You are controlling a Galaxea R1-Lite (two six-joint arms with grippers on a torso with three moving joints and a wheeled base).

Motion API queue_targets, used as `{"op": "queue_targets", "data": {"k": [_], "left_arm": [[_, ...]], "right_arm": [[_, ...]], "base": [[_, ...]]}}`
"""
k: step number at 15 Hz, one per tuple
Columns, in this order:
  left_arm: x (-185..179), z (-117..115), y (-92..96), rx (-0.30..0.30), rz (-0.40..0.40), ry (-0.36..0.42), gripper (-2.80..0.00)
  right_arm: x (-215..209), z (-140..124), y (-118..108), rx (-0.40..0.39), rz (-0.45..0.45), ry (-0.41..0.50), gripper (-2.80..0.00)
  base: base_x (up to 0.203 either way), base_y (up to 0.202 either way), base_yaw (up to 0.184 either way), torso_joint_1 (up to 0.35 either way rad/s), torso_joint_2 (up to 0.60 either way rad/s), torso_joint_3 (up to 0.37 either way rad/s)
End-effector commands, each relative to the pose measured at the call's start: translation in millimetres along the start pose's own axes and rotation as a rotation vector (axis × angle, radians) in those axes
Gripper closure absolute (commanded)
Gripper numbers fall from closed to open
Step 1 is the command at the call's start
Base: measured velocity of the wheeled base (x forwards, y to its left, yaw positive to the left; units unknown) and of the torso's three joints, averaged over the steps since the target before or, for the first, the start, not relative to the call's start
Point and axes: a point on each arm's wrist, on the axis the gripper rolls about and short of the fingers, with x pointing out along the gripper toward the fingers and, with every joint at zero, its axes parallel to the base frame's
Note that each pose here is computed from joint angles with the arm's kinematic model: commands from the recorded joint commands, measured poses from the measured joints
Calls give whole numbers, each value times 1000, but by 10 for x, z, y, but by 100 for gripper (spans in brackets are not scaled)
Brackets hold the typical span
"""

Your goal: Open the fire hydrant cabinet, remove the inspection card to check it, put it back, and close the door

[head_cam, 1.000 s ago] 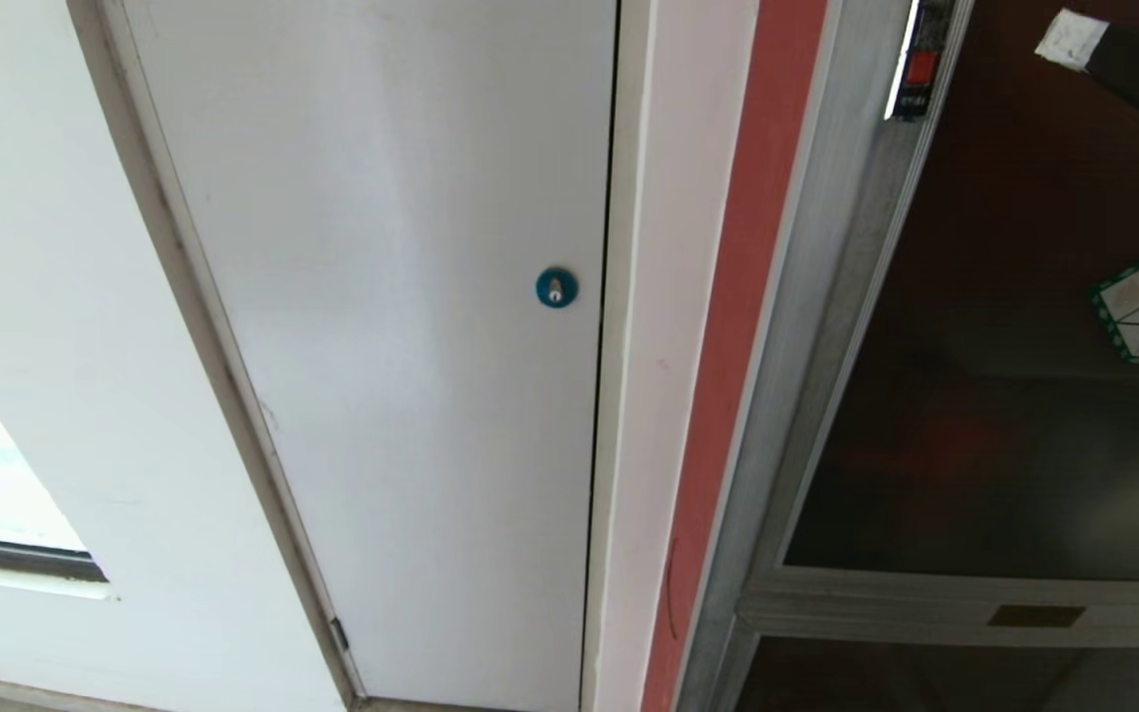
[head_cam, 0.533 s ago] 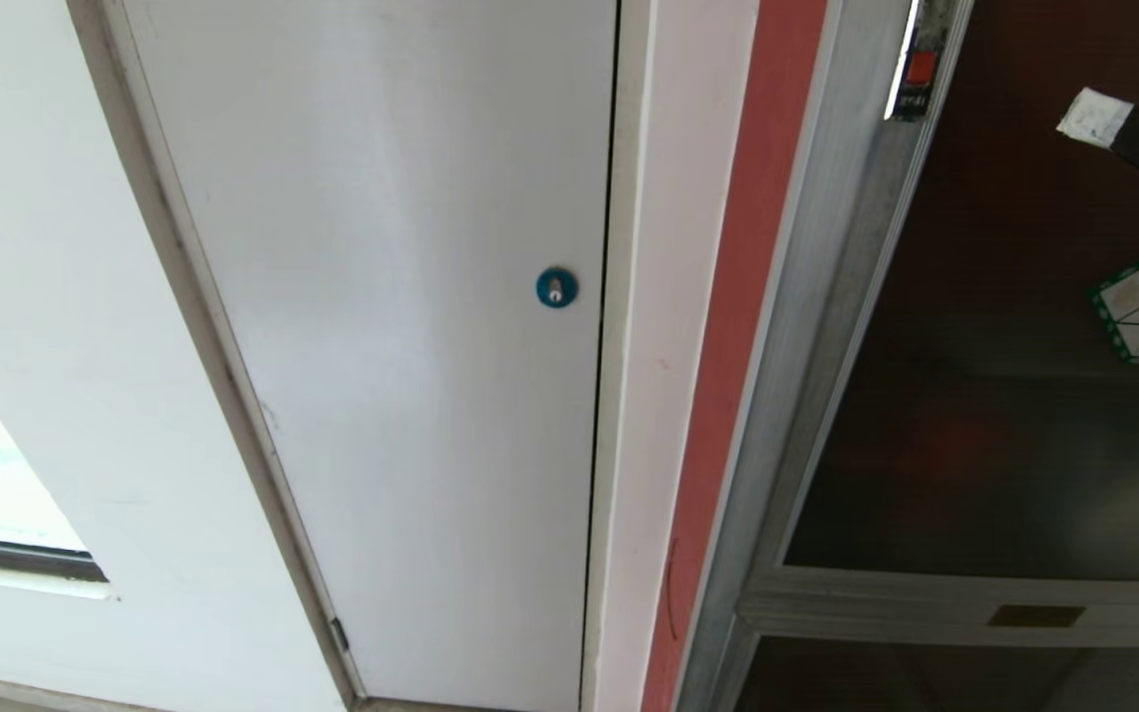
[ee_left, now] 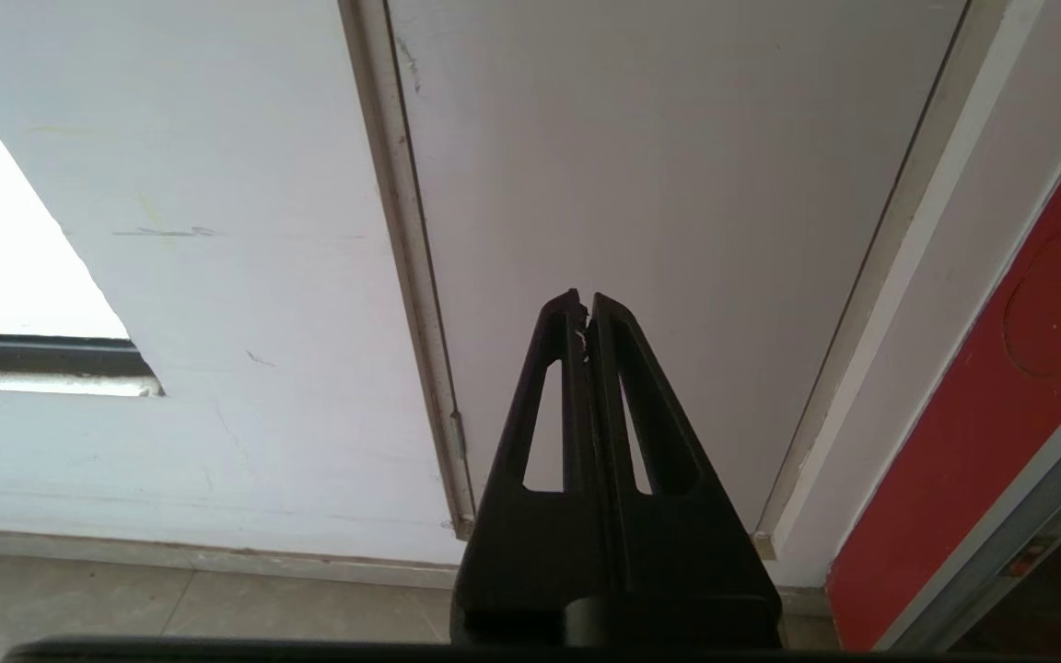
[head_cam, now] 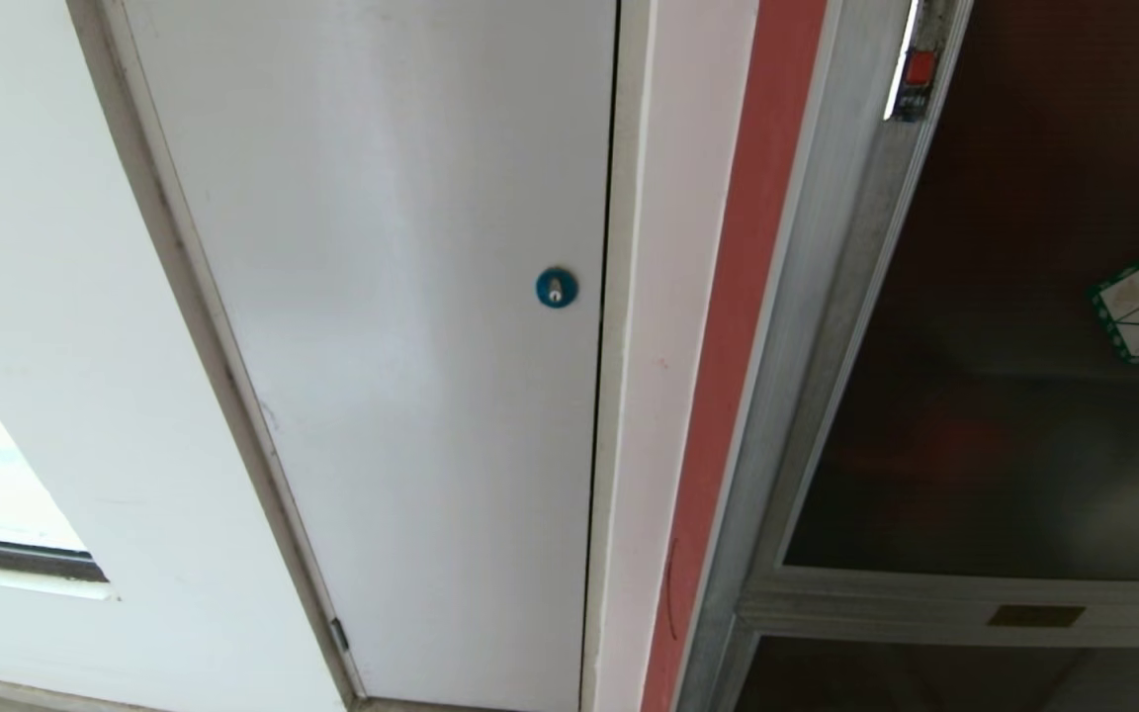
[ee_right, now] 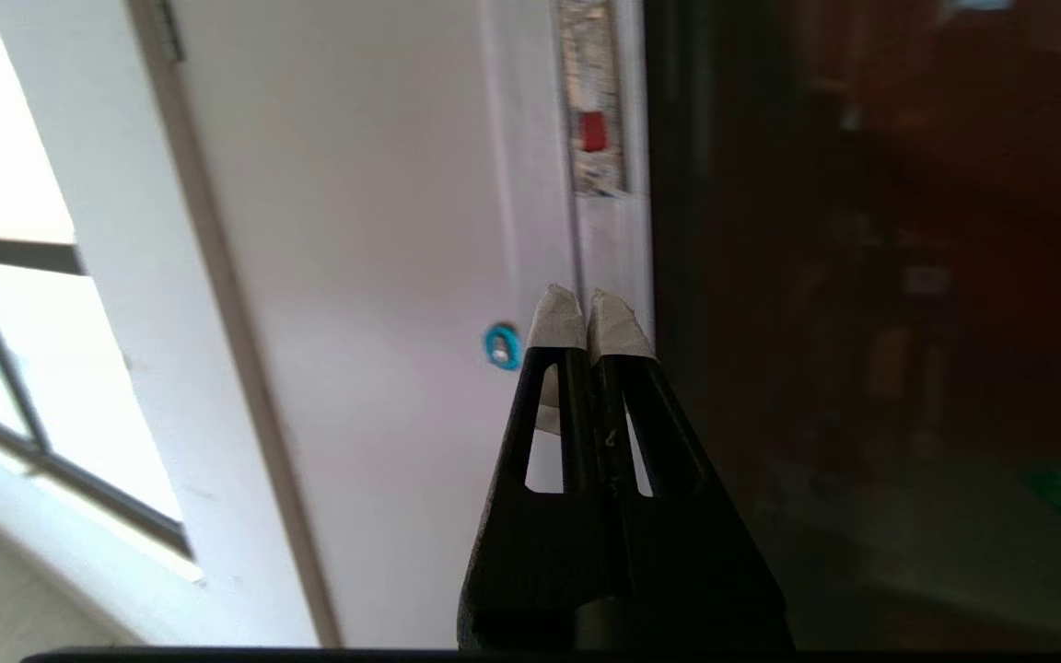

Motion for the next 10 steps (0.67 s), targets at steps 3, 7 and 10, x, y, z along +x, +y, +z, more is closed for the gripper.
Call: {"op": "queue_targets", "data": {"k": [3,7,10], "left_arm": [[5,-17,0,0,0,7,0],[5,-17,0,0,0,7,0],[5,-17,0,0,0,7,0]], "right_arm": [[-602,62,52,-50,-110,-105,0],[-1164,-2,177,-73,-238,-144,0],[-1512,-151,256,-86,-319,-181,0]], "base": [[0,0,0,0,0,0],[0,0,0,0,0,0],[0,0,0,0,0,0]]}}
